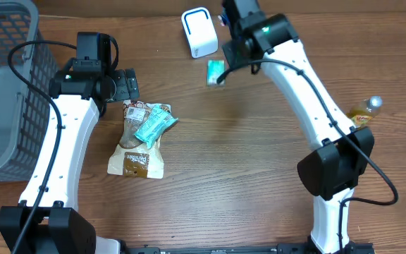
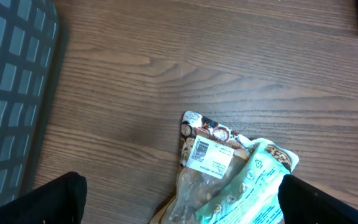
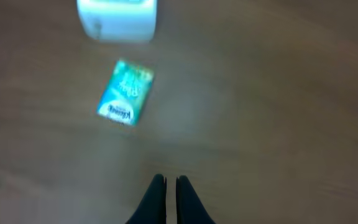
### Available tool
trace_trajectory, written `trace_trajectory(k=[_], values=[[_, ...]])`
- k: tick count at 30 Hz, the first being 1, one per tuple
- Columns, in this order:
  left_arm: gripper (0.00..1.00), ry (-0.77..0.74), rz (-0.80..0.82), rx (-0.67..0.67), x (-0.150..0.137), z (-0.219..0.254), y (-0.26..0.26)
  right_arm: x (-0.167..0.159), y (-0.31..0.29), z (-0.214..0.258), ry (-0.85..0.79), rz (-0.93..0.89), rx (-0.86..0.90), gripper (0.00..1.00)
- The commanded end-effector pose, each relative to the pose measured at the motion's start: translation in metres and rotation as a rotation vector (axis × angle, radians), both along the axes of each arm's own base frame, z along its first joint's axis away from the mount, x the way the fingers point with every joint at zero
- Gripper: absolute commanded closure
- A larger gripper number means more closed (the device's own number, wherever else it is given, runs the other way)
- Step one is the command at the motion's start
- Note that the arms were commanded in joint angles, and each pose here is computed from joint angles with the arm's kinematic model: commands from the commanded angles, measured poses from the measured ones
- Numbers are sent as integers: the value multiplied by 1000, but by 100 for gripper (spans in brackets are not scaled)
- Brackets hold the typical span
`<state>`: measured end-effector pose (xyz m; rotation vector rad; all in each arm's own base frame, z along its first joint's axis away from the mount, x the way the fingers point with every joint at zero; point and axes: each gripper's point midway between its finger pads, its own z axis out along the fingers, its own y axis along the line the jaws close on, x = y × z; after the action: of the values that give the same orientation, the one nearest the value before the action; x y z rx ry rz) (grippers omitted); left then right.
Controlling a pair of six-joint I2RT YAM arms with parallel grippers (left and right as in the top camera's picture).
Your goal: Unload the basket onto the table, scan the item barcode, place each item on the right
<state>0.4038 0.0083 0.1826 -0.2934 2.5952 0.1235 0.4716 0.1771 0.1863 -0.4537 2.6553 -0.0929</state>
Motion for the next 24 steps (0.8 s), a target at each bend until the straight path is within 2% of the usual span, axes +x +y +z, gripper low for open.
trace_trajectory(k=[1, 9, 11, 17, 18, 19, 20, 21, 22, 24], values=[[0, -16, 1, 17, 1, 6, 4, -33, 3, -41, 234, -28, 131, 96], [0, -16, 1, 17, 1, 6, 4, -80, -28, -105, 475, -94, 78, 95], [0, -16, 1, 17, 1, 6, 4, -88, -33, -116, 506, -102, 67, 91], [0, -16, 1, 17, 1, 6, 4, -98, -37, -135, 540, -107, 53, 90], [0, -16, 1, 17, 1, 6, 4, -97, -36, -136, 536, -107, 55, 82], [0, -16, 1, 17, 1, 6, 4, -95, -36, -136, 529, -106, 58, 66], [0, -16, 1, 17, 1, 6, 4, -93, -35, -136, 519, -105, 62, 56], [0, -16, 1, 17, 1, 6, 4, -90, -34, -136, 508, -104, 67, 49], [0, -16, 1, 17, 1, 6, 4, -77, -29, -137, 457, -115, 91, 33], [0, -16, 1, 17, 1, 6, 4, -51, -20, -134, 355, -146, 145, 26]])
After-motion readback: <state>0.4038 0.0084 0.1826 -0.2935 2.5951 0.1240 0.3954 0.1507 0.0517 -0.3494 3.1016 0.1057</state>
